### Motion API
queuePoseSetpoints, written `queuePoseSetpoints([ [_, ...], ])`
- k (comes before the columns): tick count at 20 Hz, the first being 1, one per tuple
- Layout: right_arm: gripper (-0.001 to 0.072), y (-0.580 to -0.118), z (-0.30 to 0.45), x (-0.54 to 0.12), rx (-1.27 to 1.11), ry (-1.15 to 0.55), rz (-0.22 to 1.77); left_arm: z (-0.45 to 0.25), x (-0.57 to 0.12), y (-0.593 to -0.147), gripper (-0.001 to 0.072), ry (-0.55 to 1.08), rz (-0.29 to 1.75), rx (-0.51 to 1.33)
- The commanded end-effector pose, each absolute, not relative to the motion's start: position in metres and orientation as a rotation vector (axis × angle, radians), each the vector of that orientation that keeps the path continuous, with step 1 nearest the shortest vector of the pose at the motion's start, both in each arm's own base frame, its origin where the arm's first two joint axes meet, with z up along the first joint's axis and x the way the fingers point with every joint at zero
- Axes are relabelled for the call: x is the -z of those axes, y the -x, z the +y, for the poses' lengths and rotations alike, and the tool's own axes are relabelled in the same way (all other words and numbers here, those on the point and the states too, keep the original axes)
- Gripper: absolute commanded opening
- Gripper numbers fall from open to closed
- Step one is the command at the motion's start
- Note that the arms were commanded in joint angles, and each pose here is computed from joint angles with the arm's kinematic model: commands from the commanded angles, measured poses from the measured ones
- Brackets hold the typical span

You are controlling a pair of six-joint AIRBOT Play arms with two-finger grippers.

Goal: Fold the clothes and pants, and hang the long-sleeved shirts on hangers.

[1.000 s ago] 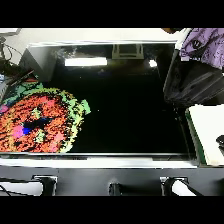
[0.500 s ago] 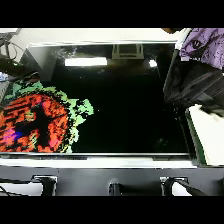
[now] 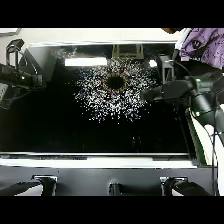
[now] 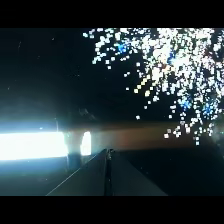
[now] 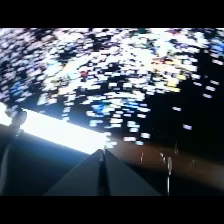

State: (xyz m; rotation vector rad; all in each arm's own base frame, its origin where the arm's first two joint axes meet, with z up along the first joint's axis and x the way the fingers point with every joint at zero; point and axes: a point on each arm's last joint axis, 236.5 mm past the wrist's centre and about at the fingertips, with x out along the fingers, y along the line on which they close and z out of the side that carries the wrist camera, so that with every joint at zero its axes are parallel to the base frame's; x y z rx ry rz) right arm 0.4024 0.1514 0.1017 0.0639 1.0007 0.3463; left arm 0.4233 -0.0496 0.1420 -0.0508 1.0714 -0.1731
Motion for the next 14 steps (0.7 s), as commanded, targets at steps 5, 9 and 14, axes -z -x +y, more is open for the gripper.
queuePoseSetpoints([
  [5,0.0032,-0.3979,0.1718,-0.104,-0.391,-0.004,0.978,-0.0484,-0.1459,-0.4163,0.0019,0.017,1.025,0.182],
  [9,0.0032,-0.3977,0.1717,-0.1039,-0.391,-0.003,0.979,-0.0484,-0.1459,-0.4163,0.0019,0.017,1.025,0.182],
  [14,0.0032,-0.3977,0.1717,-0.1039,-0.391,-0.003,0.979,-0.0484,-0.1459,-0.4163,0.0019,0.017,1.025,0.182],
])
